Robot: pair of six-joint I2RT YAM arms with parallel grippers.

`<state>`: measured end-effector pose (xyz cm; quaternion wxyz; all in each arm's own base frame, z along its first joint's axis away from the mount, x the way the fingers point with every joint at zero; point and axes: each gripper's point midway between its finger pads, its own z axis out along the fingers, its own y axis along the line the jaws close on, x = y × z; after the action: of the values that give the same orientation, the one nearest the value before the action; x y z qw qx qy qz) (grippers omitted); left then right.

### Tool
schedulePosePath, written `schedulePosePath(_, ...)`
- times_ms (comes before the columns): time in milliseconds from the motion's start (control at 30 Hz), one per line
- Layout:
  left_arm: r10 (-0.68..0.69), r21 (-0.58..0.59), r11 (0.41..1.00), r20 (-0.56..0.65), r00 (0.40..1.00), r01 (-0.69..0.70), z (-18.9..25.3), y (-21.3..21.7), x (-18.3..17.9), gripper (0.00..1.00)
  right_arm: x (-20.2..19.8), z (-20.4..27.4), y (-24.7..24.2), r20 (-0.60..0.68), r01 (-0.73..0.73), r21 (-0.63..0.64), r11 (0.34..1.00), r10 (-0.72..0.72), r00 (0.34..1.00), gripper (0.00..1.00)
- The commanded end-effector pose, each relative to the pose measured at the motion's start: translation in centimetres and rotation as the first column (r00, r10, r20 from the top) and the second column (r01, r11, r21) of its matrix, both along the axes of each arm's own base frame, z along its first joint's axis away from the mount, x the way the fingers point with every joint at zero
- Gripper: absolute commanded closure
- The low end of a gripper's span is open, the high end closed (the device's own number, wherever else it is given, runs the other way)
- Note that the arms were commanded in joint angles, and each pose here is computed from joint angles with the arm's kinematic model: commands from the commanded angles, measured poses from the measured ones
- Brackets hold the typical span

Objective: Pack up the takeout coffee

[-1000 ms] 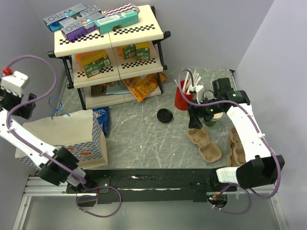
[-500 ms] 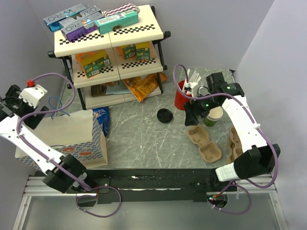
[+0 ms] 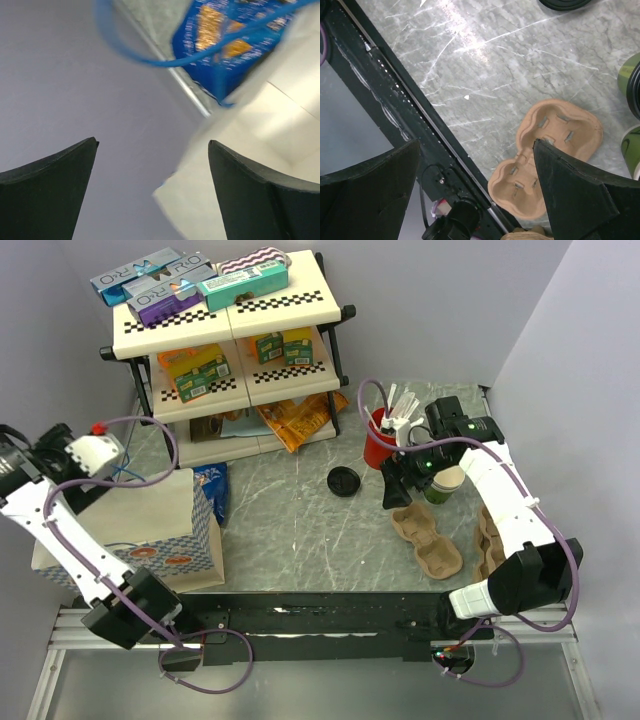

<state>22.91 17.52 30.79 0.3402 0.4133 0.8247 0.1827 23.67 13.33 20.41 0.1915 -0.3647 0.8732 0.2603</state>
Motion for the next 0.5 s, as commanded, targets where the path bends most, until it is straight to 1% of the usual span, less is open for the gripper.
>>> schedulePosePath(0,-0.044,0.03,0.998,-0.101,0.994,0.047,-2.2,-1.0,-1.2,0.01,-0.2,1.1,0.8,0.017,-0.01,0.042,0.999,0.01,1.0,0.0)
schedulePosePath(100,-0.032,-0.008,0.999,-0.123,0.992,0.032,-3.0,-0.9,-0.7,0.05,0.3,1.4,1.2,0.019,-0.018,0.054,0.998,0.017,1.0,0.0)
schedulePosePath(167,-0.023,-0.035,0.999,-0.129,0.991,0.019,-3.2,-0.4,-0.1,0.12,0.3,1.4,1.3,0.013,-0.023,0.054,0.998,0.022,1.0,0.0)
schedulePosePath(200,-0.007,-0.038,0.999,-0.117,0.993,0.003,-2.6,-0.3,0.2,0.15,0.4,1.4,1.4,0.014,-0.024,0.055,0.998,0.024,1.0,0.0)
schedulePosePath(233,-0.005,-0.047,0.999,-0.119,0.993,-0.001,-2.6,-0.1,0.5,0.22,0.3,1.5,1.5,0.015,-0.03,0.055,0.998,0.029,0.999,0.0)
schedulePosePath(333,0.0,-0.041,0.999,-0.105,0.995,-0.004,-2.0,0.0,0.7,0.32,0.2,1.3,1.6,0.011,-0.032,0.056,0.998,0.032,0.999,0.0)
schedulePosePath(400,-0.01,-0.03,1.0,-0.101,0.995,0.007,-1.9,-0.2,0.5,0.33,0.2,1.2,1.6,0.006,-0.033,0.056,0.998,0.032,0.999,0.0)
schedulePosePath(467,-0.023,-0.018,1.0,-0.103,0.994,0.021,-2.0,-0.5,0.3,0.39,0.1,1.1,1.7,0.005,-0.038,0.055,0.998,0.038,0.999,0.0)
